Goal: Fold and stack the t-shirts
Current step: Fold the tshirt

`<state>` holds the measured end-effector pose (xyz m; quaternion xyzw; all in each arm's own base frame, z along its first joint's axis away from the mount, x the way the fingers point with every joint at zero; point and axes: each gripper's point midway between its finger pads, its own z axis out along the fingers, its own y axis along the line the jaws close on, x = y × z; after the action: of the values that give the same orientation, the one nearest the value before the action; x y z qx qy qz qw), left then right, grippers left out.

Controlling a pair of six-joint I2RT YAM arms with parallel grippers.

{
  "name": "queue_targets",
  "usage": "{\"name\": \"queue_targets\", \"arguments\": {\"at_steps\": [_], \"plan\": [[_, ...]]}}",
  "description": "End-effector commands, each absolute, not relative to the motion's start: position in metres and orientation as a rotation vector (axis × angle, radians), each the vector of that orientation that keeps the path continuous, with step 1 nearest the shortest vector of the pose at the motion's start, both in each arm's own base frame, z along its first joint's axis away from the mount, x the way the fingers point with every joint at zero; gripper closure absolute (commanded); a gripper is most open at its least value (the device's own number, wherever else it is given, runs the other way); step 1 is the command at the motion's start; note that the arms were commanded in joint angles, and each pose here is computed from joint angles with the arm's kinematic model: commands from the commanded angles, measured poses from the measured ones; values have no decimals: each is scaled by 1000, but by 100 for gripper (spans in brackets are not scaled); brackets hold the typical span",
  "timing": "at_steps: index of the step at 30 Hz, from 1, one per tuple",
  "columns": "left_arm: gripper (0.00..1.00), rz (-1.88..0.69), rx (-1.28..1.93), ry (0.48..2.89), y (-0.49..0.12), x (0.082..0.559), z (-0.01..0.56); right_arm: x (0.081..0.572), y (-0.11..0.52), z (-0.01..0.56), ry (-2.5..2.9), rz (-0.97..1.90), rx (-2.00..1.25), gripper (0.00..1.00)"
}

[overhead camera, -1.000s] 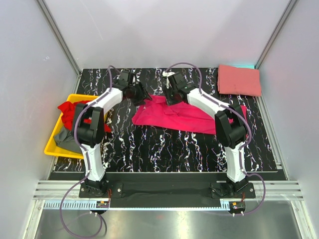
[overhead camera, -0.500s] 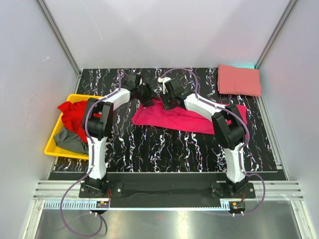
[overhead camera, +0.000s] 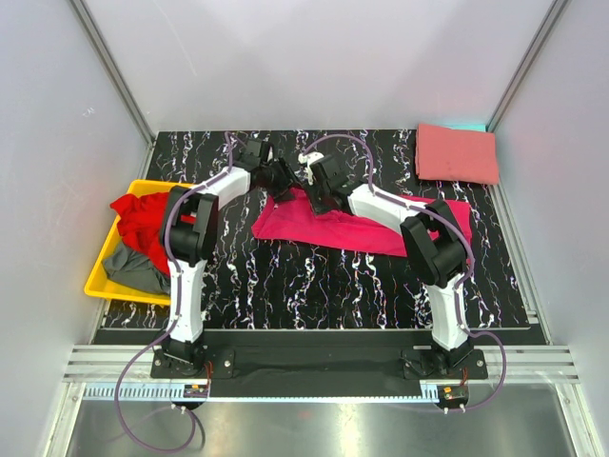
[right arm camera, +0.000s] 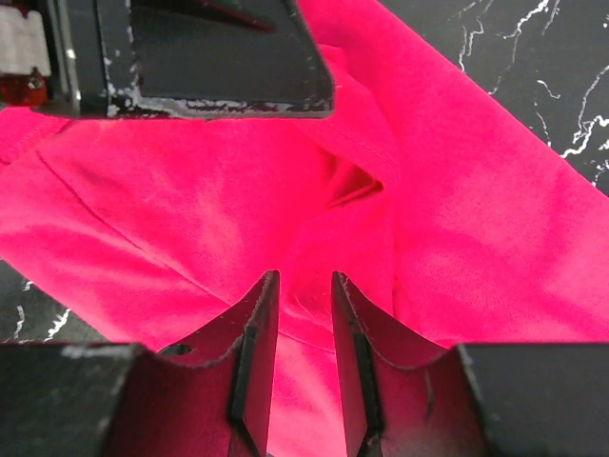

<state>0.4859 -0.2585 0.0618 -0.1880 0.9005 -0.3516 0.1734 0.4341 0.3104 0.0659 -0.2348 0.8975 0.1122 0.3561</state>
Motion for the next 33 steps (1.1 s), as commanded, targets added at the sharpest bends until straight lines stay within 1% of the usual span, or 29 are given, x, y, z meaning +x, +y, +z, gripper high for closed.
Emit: {"name": "queue_targets", "arguments": {"at_steps": [1, 5, 11, 14, 16, 19, 20, 22, 23, 24, 25, 26, 33], "plan": [[46, -981, -552, 2531, -263, 494, 69, 440, 314, 68, 2270, 246, -614, 64], [46, -957, -582, 2531, -261, 495, 64, 440, 315, 65, 2274, 246, -611, 66], [48, -939, -617, 2528, -260, 499, 55, 436, 317, 55, 2294, 256, -613, 66], [51, -932, -624, 2524, -259, 500, 54, 435, 316, 52, 2300, 252, -605, 64], [54, -933, -630, 2515, -259, 502, 55, 434, 317, 51, 2302, 251, -604, 64], [58, -926, -633, 2512, -259, 503, 53, 434, 316, 48, 2308, 243, -599, 65], [65, -922, -635, 2516, -258, 503, 51, 435, 315, 48, 2306, 230, -594, 73], [74, -923, -635, 2509, -258, 505, 52, 437, 312, 50, 2292, 209, -578, 86], [84, -925, -635, 2506, -258, 506, 53, 439, 308, 55, 2281, 189, -563, 98], [88, -928, -633, 2504, -259, 507, 54, 438, 306, 56, 2277, 178, -566, 100], [93, -931, -631, 2508, -260, 507, 54, 438, 305, 59, 2272, 175, -566, 100], [100, -939, -621, 2498, -260, 511, 60, 439, 303, 68, 2254, 169, -558, 100], [100, -929, -585, 2482, -259, 512, 86, 428, 291, 83, 2238, 149, -565, 100]]}}
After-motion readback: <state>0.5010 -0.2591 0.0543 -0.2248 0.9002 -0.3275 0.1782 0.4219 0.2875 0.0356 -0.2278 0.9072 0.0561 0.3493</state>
